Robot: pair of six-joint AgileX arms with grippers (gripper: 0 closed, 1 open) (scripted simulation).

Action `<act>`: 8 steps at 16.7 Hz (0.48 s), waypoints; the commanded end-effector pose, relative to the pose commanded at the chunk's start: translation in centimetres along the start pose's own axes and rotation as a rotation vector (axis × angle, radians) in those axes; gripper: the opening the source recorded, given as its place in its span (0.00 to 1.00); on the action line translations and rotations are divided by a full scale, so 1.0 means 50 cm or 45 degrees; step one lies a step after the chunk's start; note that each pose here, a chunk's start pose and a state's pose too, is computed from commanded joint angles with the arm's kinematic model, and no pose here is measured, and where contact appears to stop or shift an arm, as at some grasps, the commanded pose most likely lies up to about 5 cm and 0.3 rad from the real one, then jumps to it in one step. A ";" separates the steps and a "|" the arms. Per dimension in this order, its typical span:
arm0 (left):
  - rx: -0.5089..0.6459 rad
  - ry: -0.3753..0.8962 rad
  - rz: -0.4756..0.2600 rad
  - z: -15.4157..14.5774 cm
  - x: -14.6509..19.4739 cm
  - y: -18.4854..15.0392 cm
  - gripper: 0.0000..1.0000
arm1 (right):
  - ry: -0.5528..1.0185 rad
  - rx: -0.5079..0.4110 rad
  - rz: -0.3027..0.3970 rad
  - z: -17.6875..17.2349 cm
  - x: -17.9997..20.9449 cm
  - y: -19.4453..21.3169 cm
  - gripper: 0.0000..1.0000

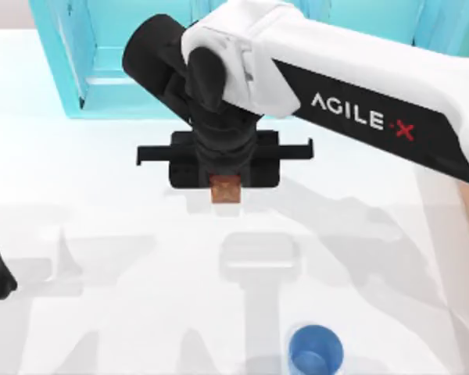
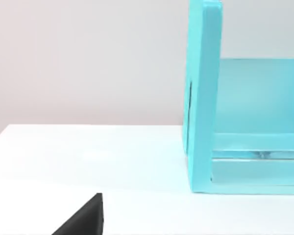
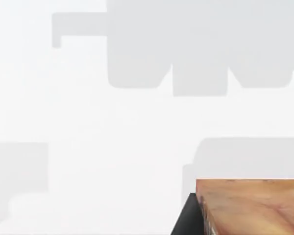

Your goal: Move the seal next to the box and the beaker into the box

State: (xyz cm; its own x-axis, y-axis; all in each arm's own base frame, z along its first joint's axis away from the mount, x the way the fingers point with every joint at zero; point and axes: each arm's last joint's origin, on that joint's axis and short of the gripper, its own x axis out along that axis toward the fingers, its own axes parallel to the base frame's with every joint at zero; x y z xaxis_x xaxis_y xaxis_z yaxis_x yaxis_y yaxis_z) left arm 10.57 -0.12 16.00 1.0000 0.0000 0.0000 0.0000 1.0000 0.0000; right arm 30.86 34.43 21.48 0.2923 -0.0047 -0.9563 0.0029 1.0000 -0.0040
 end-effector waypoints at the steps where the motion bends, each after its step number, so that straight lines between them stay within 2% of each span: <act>1: 0.000 0.000 0.000 0.000 0.000 0.000 1.00 | -0.001 0.000 0.001 0.001 -0.001 -0.001 0.00; 4: 0.000 0.000 0.000 0.000 0.000 0.000 1.00 | -0.014 0.004 0.019 0.016 -0.021 -0.040 0.00; 8: 0.000 0.000 0.000 0.000 0.000 0.000 1.00 | -0.021 0.009 0.028 0.011 -0.067 -0.151 0.00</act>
State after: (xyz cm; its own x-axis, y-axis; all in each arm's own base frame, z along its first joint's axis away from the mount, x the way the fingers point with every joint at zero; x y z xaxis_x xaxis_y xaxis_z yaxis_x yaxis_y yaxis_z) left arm 10.57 -0.12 16.00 1.0000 0.0000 0.0000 0.0000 1.0000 0.0000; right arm 30.38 26.88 24.86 0.3078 0.0168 -0.9513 0.0027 0.9998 0.0186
